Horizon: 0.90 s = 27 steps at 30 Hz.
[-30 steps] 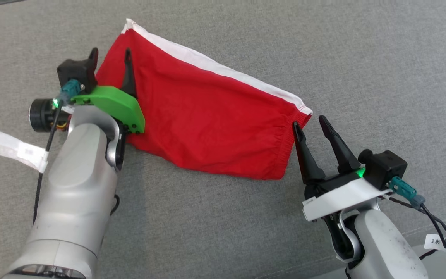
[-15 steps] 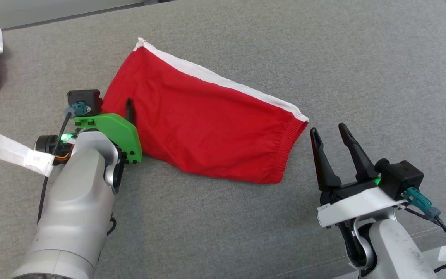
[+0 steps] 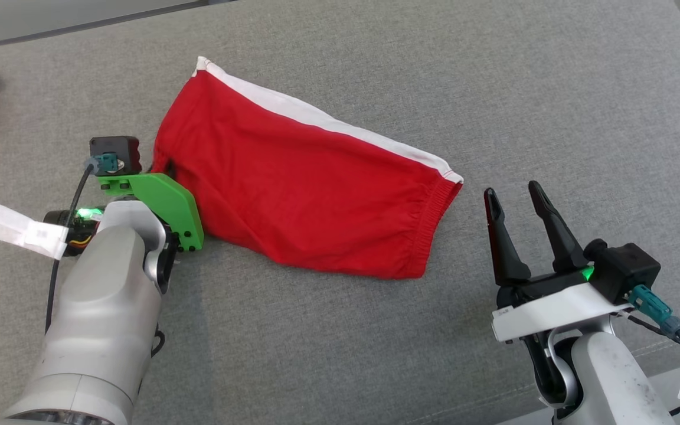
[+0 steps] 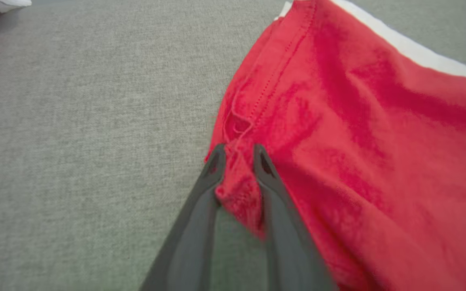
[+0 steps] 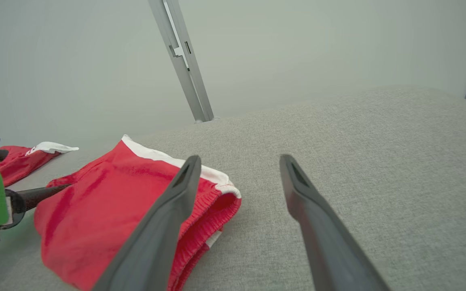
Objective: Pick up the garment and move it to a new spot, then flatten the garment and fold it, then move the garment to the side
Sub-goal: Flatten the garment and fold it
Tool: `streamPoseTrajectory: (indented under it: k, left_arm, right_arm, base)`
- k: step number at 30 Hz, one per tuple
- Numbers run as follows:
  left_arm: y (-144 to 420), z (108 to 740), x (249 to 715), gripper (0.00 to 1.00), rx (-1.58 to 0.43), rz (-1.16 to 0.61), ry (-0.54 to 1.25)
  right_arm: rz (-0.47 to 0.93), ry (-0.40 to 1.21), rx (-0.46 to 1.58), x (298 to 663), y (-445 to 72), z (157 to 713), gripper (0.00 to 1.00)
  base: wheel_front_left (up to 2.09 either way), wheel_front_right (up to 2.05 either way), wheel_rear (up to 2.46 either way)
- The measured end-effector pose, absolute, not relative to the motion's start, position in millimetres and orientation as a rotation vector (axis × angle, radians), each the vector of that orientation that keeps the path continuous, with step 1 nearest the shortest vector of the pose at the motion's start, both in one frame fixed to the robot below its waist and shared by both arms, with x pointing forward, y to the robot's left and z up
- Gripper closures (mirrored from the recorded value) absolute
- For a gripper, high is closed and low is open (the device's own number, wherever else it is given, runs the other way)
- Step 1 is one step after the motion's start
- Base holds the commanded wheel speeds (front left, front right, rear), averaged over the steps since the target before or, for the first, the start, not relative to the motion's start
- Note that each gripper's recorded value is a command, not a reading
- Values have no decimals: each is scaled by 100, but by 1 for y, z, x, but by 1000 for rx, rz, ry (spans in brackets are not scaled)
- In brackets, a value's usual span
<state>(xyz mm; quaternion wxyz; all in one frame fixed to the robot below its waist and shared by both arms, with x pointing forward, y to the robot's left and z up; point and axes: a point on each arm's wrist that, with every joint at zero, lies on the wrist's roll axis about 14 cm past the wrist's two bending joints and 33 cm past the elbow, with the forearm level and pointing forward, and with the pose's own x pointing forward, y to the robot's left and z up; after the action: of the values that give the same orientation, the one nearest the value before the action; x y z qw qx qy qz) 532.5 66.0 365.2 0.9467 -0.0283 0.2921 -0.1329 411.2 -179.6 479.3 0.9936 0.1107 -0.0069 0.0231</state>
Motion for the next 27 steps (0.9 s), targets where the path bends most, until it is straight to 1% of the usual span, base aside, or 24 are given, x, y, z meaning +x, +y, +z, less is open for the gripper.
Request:
streamPoseTrajectory:
  k: [5,11,16,19,27]
  left_arm:
    - [66,376,531,100,-64,-280,562]
    - [76,389,523,100,-134,-251,489]
    - [92,393,503,100,-234,-186,412]
    - [102,390,483,100,-278,-150,396]
    - [119,397,436,100,-320,-70,331]
  right_arm:
    - [50,-35,221,412,-179,486,0]
    - [48,-66,217,411,-181,496,0]
    - [30,-67,207,406,-186,497,0]
    - [30,-75,203,405,-187,501,0]
    - [99,-92,206,405,-165,514,0]
  base:
    - [0,0,0]
    - [0,0,0]
    - [0,0,0]
    - [0,0,0]
    - [0,0,0]
